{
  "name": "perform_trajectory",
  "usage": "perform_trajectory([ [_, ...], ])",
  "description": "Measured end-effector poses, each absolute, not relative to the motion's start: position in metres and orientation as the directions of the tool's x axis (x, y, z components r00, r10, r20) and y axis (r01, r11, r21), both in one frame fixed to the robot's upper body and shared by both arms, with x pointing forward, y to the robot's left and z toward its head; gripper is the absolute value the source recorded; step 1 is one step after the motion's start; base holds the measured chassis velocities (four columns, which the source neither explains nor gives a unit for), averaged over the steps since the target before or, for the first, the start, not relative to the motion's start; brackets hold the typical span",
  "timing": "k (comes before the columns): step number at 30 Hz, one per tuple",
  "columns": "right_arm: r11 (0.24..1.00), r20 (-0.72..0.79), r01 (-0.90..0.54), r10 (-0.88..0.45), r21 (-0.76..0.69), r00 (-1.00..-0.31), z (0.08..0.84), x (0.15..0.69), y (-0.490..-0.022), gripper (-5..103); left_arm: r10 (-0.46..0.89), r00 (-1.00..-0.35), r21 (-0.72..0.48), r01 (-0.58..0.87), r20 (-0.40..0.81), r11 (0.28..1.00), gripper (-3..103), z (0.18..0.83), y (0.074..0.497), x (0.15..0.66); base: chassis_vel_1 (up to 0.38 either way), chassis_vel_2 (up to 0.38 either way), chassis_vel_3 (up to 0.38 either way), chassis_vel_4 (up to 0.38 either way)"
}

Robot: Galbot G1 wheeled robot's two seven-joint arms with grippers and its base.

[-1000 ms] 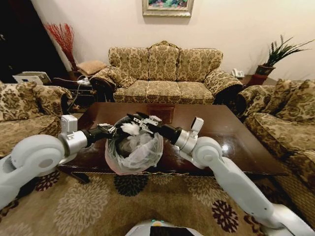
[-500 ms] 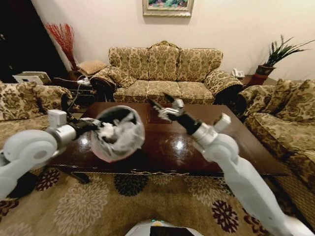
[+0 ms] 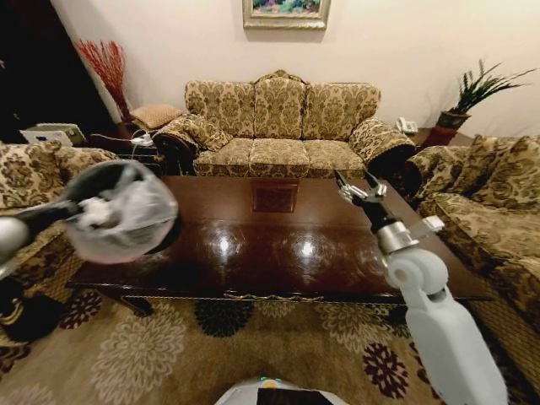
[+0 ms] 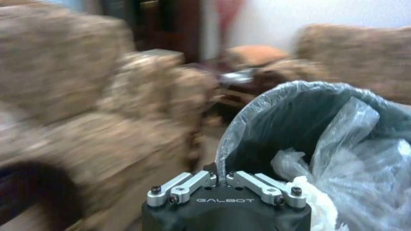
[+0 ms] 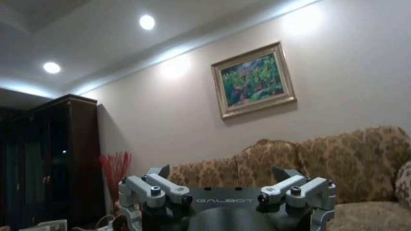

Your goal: Move to the front of the table and place the trash on the table into the trash bin.

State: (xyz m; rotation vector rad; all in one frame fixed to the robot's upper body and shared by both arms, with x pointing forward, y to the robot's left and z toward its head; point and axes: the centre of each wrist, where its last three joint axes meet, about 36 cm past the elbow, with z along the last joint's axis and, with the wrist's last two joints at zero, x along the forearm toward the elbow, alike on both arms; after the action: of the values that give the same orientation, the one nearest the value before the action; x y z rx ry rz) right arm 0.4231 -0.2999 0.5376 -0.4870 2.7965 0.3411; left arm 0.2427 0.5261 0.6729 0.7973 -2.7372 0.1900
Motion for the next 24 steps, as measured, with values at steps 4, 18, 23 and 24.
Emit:
perform_trajectory([
  [4, 0.914, -0.296, -0.354, -0.288, 0.2, -0.911, 0.522, 0.429, -0.299, 100, -0.604, -0.732, -0.069, -0.652, 0.314, 0.755, 2, 0.661, 0.541, 0.204, 0.0, 0.0, 0.0, 0.0],
  [18, 0.914, -0.259, -0.322, -0.258, 0.248, -0.931, 0.493, 0.426, -0.29, 100, -0.781, -0.415, -0.118, -0.904, 0.467, 0.41, 2, 0.522, 0.556, 0.115, 0.0, 0.0, 0.0, 0.0],
  [23, 0.923, -0.251, -0.291, -0.228, 0.253, -0.941, 0.484, 0.412, -0.299, 100, -0.766, -0.347, -0.131, -0.934, 0.541, 0.331, 2, 0.453, 0.558, 0.117, 0.0, 0.0, 0.0, 0.0],
  [24, 0.927, -0.241, -0.273, -0.212, 0.259, -0.947, 0.479, 0.404, -0.301, 100, -0.762, -0.308, -0.106, -0.947, 0.57, 0.303, 2, 0.422, 0.561, 0.116, 0.0, 0.0, 0.0, 0.0],
])
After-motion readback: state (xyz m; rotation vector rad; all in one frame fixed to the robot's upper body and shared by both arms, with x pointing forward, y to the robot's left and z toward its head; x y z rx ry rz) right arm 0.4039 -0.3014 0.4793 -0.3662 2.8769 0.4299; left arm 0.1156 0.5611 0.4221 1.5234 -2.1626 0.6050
